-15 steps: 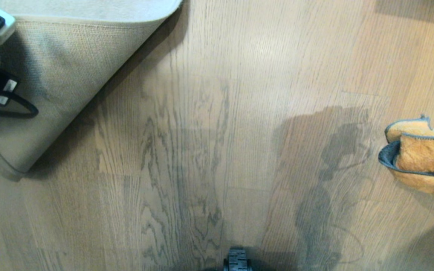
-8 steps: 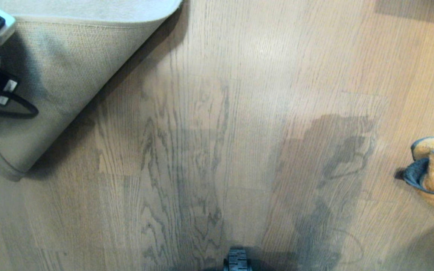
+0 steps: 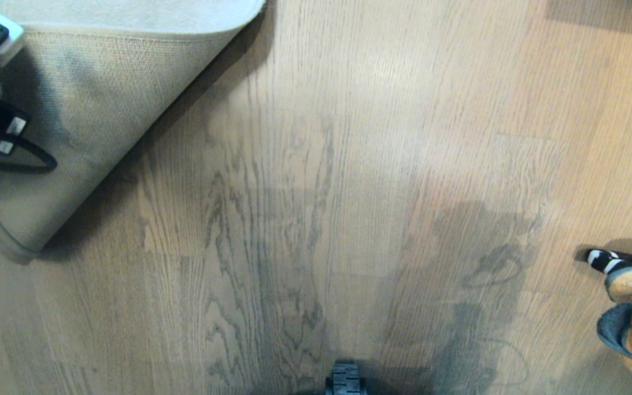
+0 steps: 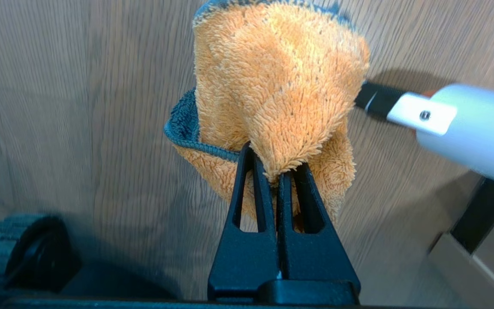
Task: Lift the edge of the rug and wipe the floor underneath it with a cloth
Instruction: Pick up the rag, then wipe the floor under the carpet with a rag
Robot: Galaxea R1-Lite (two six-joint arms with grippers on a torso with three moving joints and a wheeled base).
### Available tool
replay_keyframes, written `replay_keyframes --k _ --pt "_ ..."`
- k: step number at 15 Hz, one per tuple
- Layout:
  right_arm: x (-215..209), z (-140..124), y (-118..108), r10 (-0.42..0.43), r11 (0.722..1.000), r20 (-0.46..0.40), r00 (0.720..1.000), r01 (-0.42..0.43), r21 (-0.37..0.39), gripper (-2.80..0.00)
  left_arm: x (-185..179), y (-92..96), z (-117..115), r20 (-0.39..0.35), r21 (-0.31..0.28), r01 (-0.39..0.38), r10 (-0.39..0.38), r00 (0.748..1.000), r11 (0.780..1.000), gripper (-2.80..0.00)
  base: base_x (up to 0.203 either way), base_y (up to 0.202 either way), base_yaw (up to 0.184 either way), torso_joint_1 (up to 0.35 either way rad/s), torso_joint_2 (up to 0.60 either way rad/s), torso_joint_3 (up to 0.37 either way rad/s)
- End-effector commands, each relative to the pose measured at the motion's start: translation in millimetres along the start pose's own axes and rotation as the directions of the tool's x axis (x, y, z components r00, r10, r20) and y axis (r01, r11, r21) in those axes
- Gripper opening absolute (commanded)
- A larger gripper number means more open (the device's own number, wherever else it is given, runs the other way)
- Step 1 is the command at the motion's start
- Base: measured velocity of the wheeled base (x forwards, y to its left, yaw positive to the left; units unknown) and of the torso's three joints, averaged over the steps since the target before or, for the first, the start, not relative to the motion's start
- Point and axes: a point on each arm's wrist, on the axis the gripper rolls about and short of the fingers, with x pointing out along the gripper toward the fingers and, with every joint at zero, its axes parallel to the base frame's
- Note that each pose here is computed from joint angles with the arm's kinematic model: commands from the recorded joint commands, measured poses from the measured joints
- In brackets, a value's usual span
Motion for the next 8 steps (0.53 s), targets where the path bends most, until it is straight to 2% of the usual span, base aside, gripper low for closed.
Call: replay_keyframes --k 1,5,8 --pt "-3 -6 1 0.006 1.0 -0.032 0.999 -0.006 -0.001 -2.8 1 -0.2 0 -0.003 0.001 -0.003 0.003 1.0 1.0 -2.8 0.0 0.0 0.0 0.0 0.0 0.0" --pt "-4 -20 2 0.009 1.0 -0.17 0.985 -0.008 0.005 -2.8 1 -0.2 0 -0.003 -0.002 -0.002 0.002 1.0 1.0 -2.8 0.0 0.0 0.0 0.0 0.0 0.0" --pt "-4 -20 2 0.009 1.0 -0.173 0.985 -0.006 0.018 -2.8 1 -0.9 0 -0.004 -0.001 -0.002 0.002 1.0 1.0 -2.8 0.0 0.0 0.0 0.0 0.0 0.0"
